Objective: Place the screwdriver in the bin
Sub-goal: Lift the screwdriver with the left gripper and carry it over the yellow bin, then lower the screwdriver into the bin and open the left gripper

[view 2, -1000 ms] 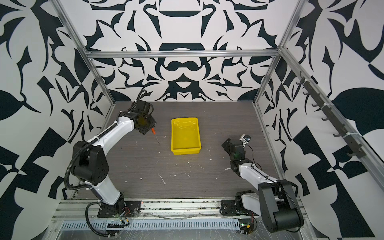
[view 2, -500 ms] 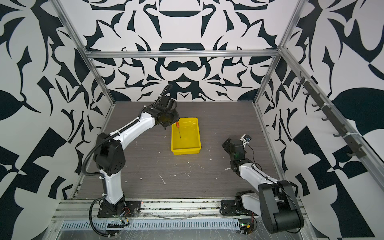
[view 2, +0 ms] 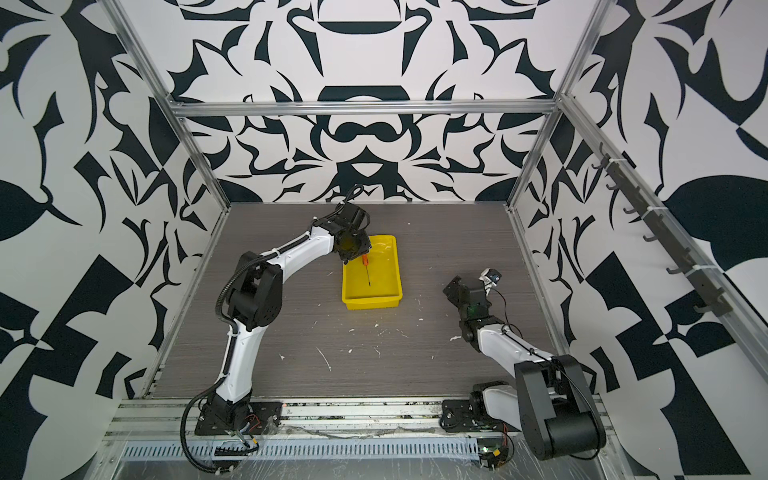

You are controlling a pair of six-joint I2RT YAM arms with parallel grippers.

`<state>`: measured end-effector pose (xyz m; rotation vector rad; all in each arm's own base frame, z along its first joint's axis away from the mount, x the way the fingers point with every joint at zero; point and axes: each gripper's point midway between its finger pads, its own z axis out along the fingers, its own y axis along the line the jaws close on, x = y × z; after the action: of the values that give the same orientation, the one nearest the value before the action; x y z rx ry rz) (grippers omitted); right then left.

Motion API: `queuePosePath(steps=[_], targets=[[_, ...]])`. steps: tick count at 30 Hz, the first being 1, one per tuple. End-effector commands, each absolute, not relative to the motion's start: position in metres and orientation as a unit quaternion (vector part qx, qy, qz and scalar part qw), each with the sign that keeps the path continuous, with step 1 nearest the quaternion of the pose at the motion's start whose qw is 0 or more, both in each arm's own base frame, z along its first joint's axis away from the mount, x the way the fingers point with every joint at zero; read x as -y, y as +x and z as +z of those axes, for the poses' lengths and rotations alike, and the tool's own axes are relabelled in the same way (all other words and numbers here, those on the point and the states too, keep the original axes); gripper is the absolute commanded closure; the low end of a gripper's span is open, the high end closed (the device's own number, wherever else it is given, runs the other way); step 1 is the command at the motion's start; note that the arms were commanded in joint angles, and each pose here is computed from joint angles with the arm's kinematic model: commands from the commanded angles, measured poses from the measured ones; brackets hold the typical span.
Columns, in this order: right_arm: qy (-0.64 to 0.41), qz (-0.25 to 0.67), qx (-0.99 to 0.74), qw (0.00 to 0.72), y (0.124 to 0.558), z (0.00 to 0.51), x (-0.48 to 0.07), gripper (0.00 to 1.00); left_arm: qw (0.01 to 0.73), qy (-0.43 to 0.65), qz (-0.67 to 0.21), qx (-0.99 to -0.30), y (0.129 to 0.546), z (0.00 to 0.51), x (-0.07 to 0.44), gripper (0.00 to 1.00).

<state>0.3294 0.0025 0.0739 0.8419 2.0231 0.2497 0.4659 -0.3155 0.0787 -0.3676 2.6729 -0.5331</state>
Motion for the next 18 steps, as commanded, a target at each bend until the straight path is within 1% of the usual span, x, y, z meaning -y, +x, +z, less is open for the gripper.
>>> queuePosePath(steps=[1,5,7,9,10,14,17,18], targets=[[0.336,0.113,-0.806,0.475,0.343,0.092,-0.005,0.10,0.188,-0.146,-0.177,-0.955,0.465,0.074,0.310,0.92],[0.338,0.117,-0.809,0.466,0.345,0.085,-0.008,0.10,0.188,-0.152,-0.165,-0.956,0.464,0.070,0.305,0.87],[0.336,0.122,-0.811,0.464,0.347,0.085,-0.010,0.10,0.189,-0.152,-0.164,-0.956,0.464,0.073,0.305,0.79],[0.335,0.125,-0.811,0.464,0.348,0.085,-0.012,0.11,0.190,-0.151,-0.163,-0.956,0.464,0.075,0.304,0.65],[0.336,0.126,-0.810,0.464,0.348,0.085,-0.012,0.11,0.190,-0.151,-0.161,-0.957,0.464,0.077,0.303,0.61],[0.336,0.130,-0.812,0.459,0.354,0.079,-0.014,0.11,0.191,-0.153,-0.150,-0.958,0.461,0.085,0.297,0.43],[0.331,0.125,-0.818,0.454,0.355,0.079,-0.015,0.11,0.197,-0.146,-0.154,-0.957,0.458,0.100,0.296,0.34],[0.329,0.122,-0.817,0.457,0.355,0.081,-0.014,0.11,0.200,-0.144,-0.157,-0.957,0.455,0.107,0.294,0.30]])
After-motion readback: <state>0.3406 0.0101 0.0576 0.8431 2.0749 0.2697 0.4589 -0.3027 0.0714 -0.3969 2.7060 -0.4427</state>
